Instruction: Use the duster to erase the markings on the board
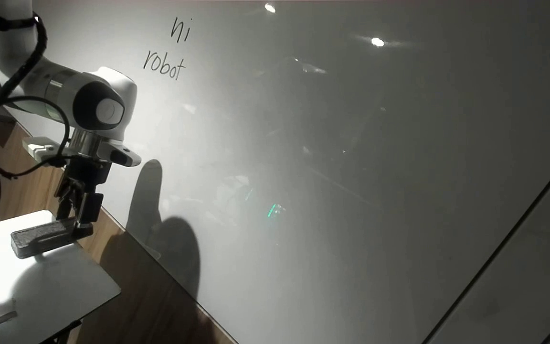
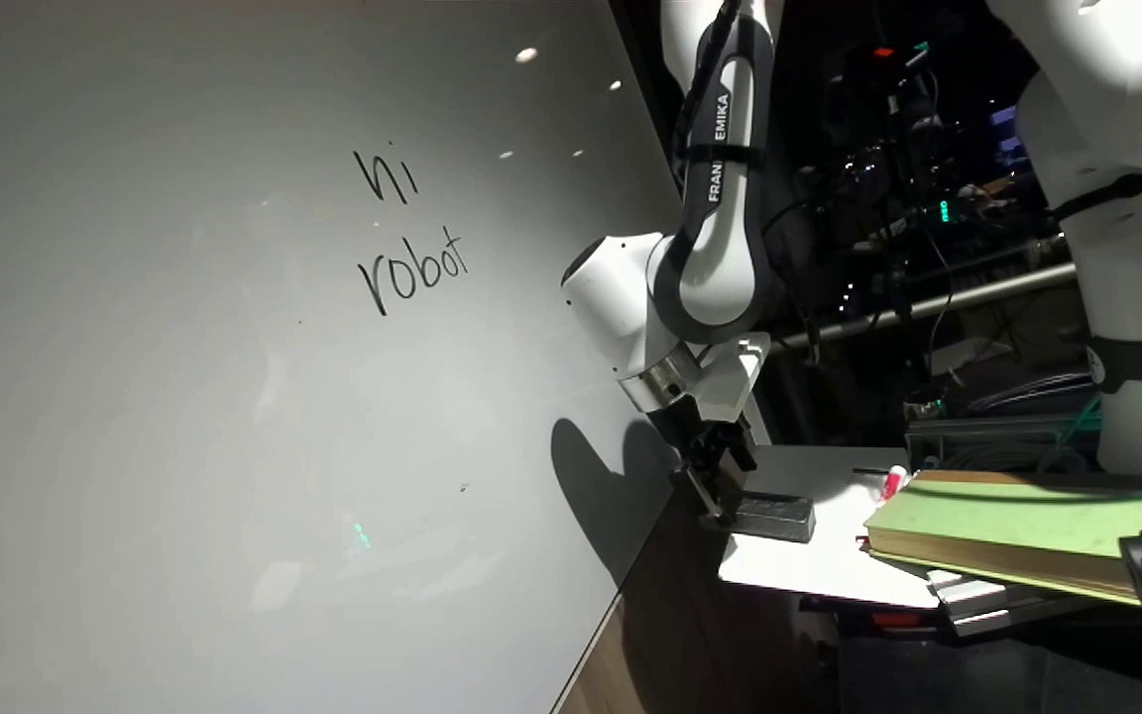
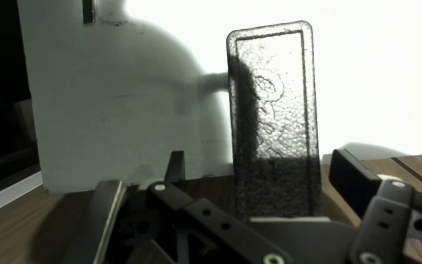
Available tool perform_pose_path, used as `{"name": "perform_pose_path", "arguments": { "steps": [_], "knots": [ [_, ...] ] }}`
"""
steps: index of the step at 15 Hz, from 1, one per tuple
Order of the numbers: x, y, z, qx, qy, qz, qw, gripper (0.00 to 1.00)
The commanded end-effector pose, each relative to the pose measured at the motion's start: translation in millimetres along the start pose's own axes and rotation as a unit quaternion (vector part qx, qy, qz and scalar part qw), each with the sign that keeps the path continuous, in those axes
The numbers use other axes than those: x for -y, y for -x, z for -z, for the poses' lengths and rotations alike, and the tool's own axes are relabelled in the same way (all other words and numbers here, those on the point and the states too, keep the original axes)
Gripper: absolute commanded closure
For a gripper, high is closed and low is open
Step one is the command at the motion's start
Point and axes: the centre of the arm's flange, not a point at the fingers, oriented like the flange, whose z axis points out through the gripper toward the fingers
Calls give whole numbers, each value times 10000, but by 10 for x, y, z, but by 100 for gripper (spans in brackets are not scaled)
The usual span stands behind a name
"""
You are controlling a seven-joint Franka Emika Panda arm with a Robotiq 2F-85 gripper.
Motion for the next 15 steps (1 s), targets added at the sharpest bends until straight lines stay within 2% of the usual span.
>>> {"name": "perform_pose_path", "arguments": {
  "steps": [1, 9, 12, 15],
  "knots": [
    [109, -114, -26, -46, -40, 39, 10000, 0],
    [150, -185, -116, 54, -35, 85, 9999, 0],
    [145, -222, -19, 88, -19, 96, 9999, 0],
    [119, -230, 129, 252, -178, 105, 9995, 0]
  ]
}}
